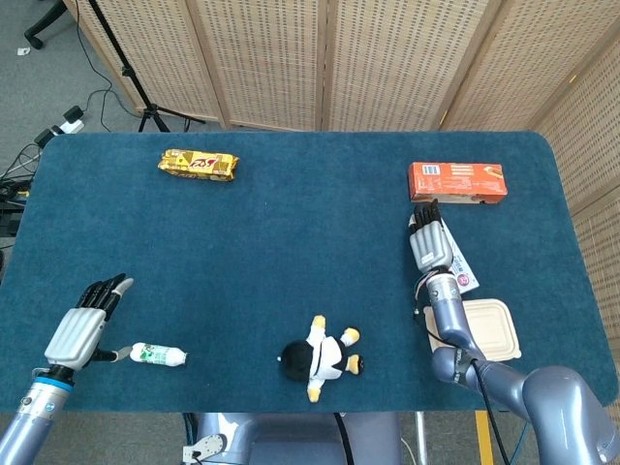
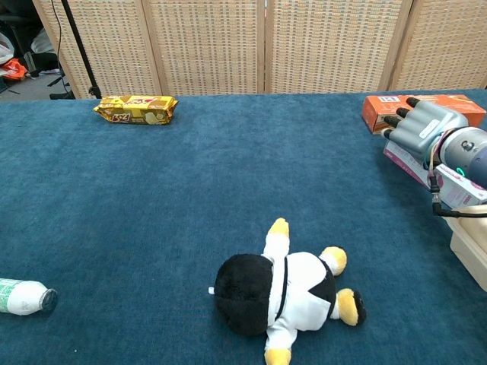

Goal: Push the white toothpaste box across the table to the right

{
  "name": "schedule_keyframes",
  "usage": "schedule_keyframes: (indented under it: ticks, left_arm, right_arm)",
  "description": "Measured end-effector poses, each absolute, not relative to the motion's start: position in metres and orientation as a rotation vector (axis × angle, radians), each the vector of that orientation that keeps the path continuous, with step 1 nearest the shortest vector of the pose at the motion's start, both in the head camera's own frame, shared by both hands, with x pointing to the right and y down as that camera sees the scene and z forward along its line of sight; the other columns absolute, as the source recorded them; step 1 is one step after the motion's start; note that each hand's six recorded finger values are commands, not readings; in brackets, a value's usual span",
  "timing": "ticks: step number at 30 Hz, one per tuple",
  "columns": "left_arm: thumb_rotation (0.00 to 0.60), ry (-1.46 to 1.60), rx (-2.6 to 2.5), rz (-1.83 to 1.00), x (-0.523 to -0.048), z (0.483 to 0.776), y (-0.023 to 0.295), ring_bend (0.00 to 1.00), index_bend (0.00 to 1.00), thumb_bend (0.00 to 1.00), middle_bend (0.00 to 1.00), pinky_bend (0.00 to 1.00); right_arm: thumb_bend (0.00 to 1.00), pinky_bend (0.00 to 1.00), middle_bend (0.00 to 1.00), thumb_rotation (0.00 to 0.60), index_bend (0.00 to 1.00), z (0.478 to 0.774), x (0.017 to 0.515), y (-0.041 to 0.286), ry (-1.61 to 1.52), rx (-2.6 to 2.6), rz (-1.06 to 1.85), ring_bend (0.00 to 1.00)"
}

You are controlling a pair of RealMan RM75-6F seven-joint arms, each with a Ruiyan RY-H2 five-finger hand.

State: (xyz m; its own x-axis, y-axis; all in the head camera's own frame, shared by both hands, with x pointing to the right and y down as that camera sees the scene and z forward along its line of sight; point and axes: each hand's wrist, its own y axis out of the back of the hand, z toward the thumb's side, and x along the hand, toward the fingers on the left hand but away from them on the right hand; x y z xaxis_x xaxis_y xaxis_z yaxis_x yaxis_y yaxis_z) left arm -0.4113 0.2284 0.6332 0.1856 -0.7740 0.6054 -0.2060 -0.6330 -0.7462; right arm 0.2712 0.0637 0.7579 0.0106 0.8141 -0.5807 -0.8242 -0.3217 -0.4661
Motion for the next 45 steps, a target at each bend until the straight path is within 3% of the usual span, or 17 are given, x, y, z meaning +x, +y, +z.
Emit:
schedule_keyframes:
  ticks: [17, 25, 35, 39, 45]
  left_arm:
    - [0.600, 0.924, -1.958, -1.452, -0.411, 0.632, 0.228, 0.00, 0.00, 0.00, 0.00, 0.00]
    - [0.600, 0.920, -1.935, -1.451, -0.413, 0.631, 0.227, 0.00, 0.00, 0.00, 0.00, 0.00]
    - [0.600, 0.905, -1.892, -1.456, -0.415, 0.632, 0.227, 0.00, 0.00, 0.00, 0.00, 0.00]
    - [0.600, 0.900, -1.878, -1.435, -0.410, 0.628, 0.229, 0.00, 0.00, 0.00, 0.00, 0.00]
    - [0.600, 0.885, -1.862, -1.415, -0.406, 0.623, 0.233, 0.00, 0.00, 0.00, 0.00, 0.00]
  right_arm:
    - [0.78, 0.01, 0.00, 0.600, 0.09, 0.733, 0.254, 0.066, -0.062, -0.999, 1.571, 0.00]
    - [0.78, 0.01, 0.00, 0.600, 0.09, 0.696, 0.224, 0.075, -0.159, -1.074, 1.470, 0.00]
    - [0.77, 0.01, 0.00, 0.600, 0.09, 0.631, 0.214, 0.117, -0.363, -1.226, 1.302, 0.00]
    - [0.68, 0.01, 0.00, 0.600, 0.09, 0.620, 0.233, 0.137, -0.442, -1.279, 1.286, 0.00]
    - [0.39, 0.01, 0.00, 0.600, 0.09, 0.615, 0.271, 0.165, -0.559, -1.360, 1.305, 0.00]
